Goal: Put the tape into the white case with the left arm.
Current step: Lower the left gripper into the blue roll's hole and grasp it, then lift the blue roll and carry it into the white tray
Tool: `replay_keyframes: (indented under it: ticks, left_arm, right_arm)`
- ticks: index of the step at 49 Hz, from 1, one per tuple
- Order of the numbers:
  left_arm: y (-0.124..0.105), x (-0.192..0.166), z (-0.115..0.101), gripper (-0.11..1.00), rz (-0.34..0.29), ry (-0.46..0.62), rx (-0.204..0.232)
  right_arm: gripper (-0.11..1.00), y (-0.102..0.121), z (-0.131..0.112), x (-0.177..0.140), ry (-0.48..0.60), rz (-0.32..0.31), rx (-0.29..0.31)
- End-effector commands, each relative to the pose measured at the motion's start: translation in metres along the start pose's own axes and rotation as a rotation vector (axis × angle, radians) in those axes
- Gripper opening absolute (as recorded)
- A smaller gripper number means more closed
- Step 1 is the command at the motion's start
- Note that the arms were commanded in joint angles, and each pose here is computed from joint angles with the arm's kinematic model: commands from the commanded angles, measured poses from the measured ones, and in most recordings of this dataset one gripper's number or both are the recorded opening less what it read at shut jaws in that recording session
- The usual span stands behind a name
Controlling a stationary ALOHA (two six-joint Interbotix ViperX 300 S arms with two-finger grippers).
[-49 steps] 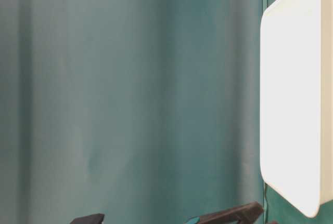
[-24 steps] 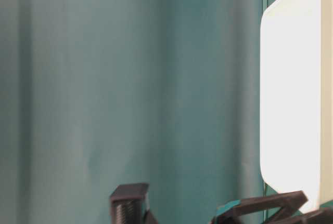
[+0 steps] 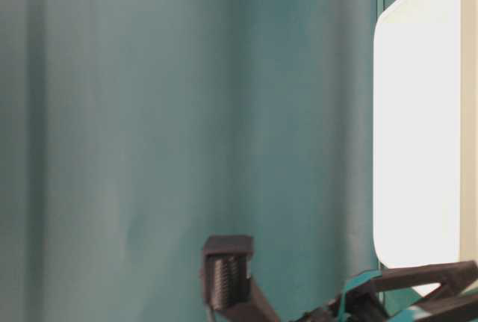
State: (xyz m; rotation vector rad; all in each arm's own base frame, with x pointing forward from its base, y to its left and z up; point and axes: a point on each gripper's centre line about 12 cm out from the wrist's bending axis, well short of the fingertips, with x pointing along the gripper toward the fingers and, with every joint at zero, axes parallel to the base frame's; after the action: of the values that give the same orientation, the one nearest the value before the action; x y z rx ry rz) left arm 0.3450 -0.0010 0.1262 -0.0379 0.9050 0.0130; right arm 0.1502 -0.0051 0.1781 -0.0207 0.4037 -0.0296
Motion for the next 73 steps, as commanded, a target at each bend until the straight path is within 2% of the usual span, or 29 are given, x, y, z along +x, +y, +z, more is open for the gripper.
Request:
replay_keyframes:
  ticks: [1,22,33,37,46,48,60,73]
  left_arm:
    - [-0.001,0.001,0.010,0.97,-0.002,-0.026,0.003]
    - [0.000,0.019,0.000,0.97,0.001,0.031,0.007]
    - [-0.001,0.020,0.004,0.93,-0.001,0.023,0.008]
    - [-0.003,0.019,0.004,0.83,-0.004,0.025,0.016]
    - [-0.004,0.019,0.004,0.30,-0.005,0.025,0.019]
    - [-0.005,0.018,0.004,0.25,-0.006,0.023,0.020]
    - [-0.010,0.016,0.005,0.25,-0.015,0.030,0.028]
    - [-0.026,-0.013,0.026,0.25,-0.044,0.010,0.058]
  right_arm:
    - [-0.09,0.000,0.005,0.000,-0.015,0.000,0.000]
    - [-0.09,0.000,0.005,0.000,-0.015,0.000,0.002]
    - [-0.09,0.000,0.005,0.000,-0.015,0.000,0.000]
    - [-0.09,0.000,0.005,0.000,-0.015,0.000,0.000]
    - [-0.09,0.000,0.004,0.000,-0.014,0.000,0.000]
    - [-0.09,0.000,0.004,0.000,-0.014,0.000,0.000]
    - [-0.09,0.000,0.004,0.000,-0.014,0.000,0.000]
    - [-0.09,0.000,0.005,0.000,-0.017,0.000,0.000]
